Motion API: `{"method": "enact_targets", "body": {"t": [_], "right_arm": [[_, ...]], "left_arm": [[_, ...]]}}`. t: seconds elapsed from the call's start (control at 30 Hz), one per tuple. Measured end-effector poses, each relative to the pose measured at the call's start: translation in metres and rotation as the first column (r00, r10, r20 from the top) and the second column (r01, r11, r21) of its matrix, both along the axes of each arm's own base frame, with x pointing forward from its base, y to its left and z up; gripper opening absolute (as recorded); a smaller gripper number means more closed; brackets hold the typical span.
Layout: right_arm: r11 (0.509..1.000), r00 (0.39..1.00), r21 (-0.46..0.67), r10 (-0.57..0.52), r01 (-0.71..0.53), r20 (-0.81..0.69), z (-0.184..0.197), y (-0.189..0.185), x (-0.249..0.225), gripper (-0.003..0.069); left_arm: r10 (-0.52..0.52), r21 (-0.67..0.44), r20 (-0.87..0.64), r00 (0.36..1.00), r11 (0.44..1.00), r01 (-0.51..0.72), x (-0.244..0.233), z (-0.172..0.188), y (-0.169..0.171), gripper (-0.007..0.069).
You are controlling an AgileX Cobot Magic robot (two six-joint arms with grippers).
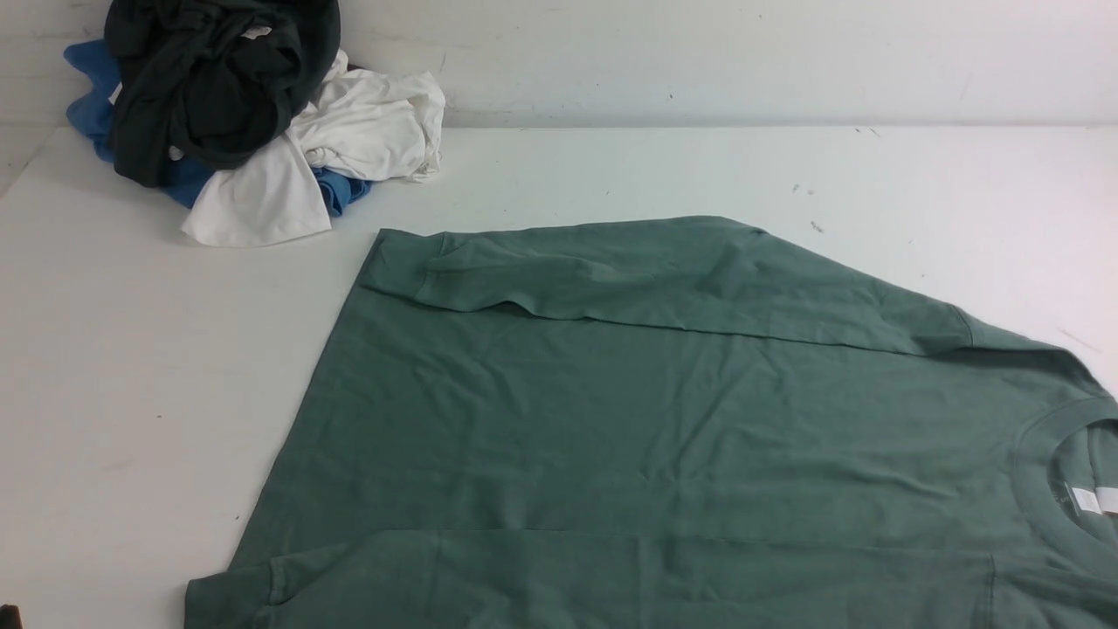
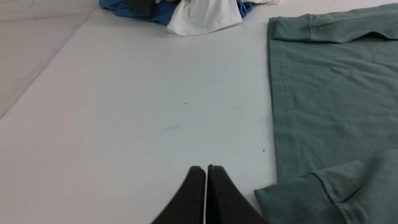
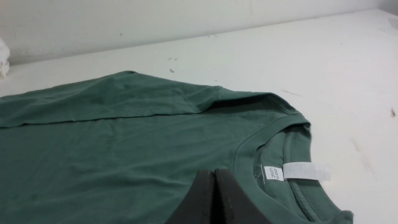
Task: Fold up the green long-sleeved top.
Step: Use the left arm to clamp the cuff closest to it
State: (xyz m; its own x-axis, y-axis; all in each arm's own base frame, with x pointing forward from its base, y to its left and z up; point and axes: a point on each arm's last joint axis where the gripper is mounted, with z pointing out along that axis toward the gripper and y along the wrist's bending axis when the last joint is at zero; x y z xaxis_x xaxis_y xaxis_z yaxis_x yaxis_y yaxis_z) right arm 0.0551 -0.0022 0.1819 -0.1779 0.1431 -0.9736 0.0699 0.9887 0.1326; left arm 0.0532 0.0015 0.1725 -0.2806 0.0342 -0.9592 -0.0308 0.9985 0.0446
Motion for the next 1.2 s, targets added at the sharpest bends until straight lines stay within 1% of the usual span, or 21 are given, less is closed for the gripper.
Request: {"method": "enact_targets", "body": {"t": [0.2, 0.27, 0.33, 0.4, 0.43, 0.47, 0.5, 0.57, 0.6, 0.63, 0.67, 0.7, 0.77, 0.83, 0.9, 0.97, 1.0, 1.03, 1.07, 1.1, 1.2], "right_arm": [[1.0, 1.0, 0.005, 0.0, 0.0, -0.001, 0.0, 0.0, 0.0, -0.0014], [1.0, 1.0, 0.01, 0.001, -0.001, -0.001, 0.0, 0.0, 0.0, -0.0014], [1.0, 1.0, 0.024, 0.002, -0.002, -0.001, 0.0, 0.001, 0.0, -0.0014], [0.999, 1.0, 0.053, 0.004, -0.004, 0.0, 0.0, 0.001, 0.0, -0.0014], [0.997, 1.0, 0.079, 0.006, -0.006, 0.002, 0.0, 0.002, 0.0, -0.0014], [0.994, 1.0, 0.113, 0.008, -0.008, 0.004, 0.0, 0.003, 0.0, -0.0014], [0.989, 1.0, 0.148, 0.009, -0.01, 0.006, 0.0, 0.003, 0.0, -0.0014], [0.961, 1.0, 0.277, 0.014, -0.017, 0.013, 0.001, 0.006, 0.0, -0.0014], [0.944, 1.0, 0.331, 0.016, -0.021, 0.017, 0.001, 0.007, 0.0, -0.0014], [0.913, 1.0, 0.407, 0.02, -0.026, 0.02, 0.001, 0.009, 0.0, -0.0014], [0.881, 1.0, 0.472, 0.021, -0.03, 0.023, 0.002, 0.01, 0.0, -0.0014], [0.837, 0.999, 0.547, 0.024, -0.035, 0.028, 0.003, 0.012, 0.0, -0.0014], [0.762, 0.999, 0.646, 0.022, -0.047, 0.047, 0.005, 0.014, 0.0, -0.0014], [0.707, 0.998, 0.705, 0.022, -0.056, 0.058, 0.007, 0.015, 0.001, -0.0014], [0.703, 0.998, 0.708, 0.024, -0.061, 0.063, 0.008, 0.015, 0.001, -0.0014], [0.718, 0.997, 0.693, 0.025, -0.065, 0.068, 0.008, 0.015, 0.001, -0.0014], [0.724, 0.997, 0.686, 0.022, -0.066, 0.073, 0.008, 0.015, 0.001, -0.0014], [0.728, 0.997, 0.682, 0.021, -0.067, 0.076, 0.008, 0.015, 0.001, -0.0014], [0.737, 0.997, 0.672, 0.02, -0.068, 0.079, 0.009, 0.014, 0.001, -0.0014], [0.743, 0.997, 0.666, 0.021, -0.069, 0.079, 0.009, 0.014, 0.001, -0.0014], [0.785, 0.996, 0.615, 0.03, -0.077, 0.087, 0.009, 0.014, 0.001, -0.0014]], "left_arm": [[0.0, -0.003, 0.0, 1.0, 1.0, 0.0, 0.0, 0.0, 0.0, -0.0007], [-0.002, -0.03, 0.002, 1.0, 1.0, 0.002, 0.0, 0.0, -0.001, -0.0007], [-0.001, -0.108, 0.007, 1.0, 0.994, 0.001, 0.0, 0.0, -0.003, -0.0007], [0.009, -0.248, 0.022, 1.0, 0.969, -0.003, 0.001, 0.002, -0.006, -0.0007], [0.018, -0.355, 0.034, 0.999, 0.935, -0.005, 0.001, 0.003, -0.008, -0.0007], [0.03, -0.473, 0.043, 0.999, 0.881, -0.006, 0.001, 0.005, -0.01, -0.0007], [0.037, -0.583, 0.045, 0.998, 0.813, -0.004, 0.001, 0.007, -0.012, -0.0007], [0.056, -0.773, 0.046, 0.997, 0.634, 0.0, 0.002, 0.01, -0.016, -0.0007], [0.058, -0.821, 0.045, 0.997, 0.571, 0.004, 0.002, 0.012, -0.017, -0.0007], [0.06, -0.865, 0.044, 0.997, 0.501, 0.008, 0.002, 0.013, -0.019, -0.0007], [0.061, -0.89, 0.043, 0.997, 0.457, 0.011, 0.002, 0.014, -0.019, -0.0007], [0.062, -0.907, 0.045, 0.997, 0.421, 0.015, 0.002, 0.015, -0.02, -0.0007], [0.064, -0.921, 0.048, 0.997, 0.39, 0.019, 0.002, 0.016, -0.02, -0.0007], [0.068, -0.921, 0.056, 0.996, 0.388, 0.025, 0.002, 0.017, -0.02, -0.0007], [0.064, -0.909, 0.064, 0.996, 0.416, 0.032, 0.002, 0.017, -0.02, -0.0007], [0.054, -0.885, 0.078, 0.995, 0.464, 0.044, 0.002, 0.017, -0.02, -0.0007], [0.044, -0.859, 0.089, 0.995, 0.509, 0.054, 0.002, 0.017, -0.02, -0.0007], [0.032, -0.843, 0.095, 0.995, 0.535, 0.063, 0.002, 0.018, -0.02, -0.0007], [0.002, -0.801, 0.112, 0.994, 0.593, 0.089, 0.001, 0.021, -0.022, -0.0007], [-0.026, -0.765, 0.128, 0.991, 0.633, 0.116, 0.0, 0.026, -0.023, -0.0007], [-0.153, -0.584, 0.217, 0.964, 0.771, 0.254, -0.009, 0.059, -0.031, -0.0007]]}}
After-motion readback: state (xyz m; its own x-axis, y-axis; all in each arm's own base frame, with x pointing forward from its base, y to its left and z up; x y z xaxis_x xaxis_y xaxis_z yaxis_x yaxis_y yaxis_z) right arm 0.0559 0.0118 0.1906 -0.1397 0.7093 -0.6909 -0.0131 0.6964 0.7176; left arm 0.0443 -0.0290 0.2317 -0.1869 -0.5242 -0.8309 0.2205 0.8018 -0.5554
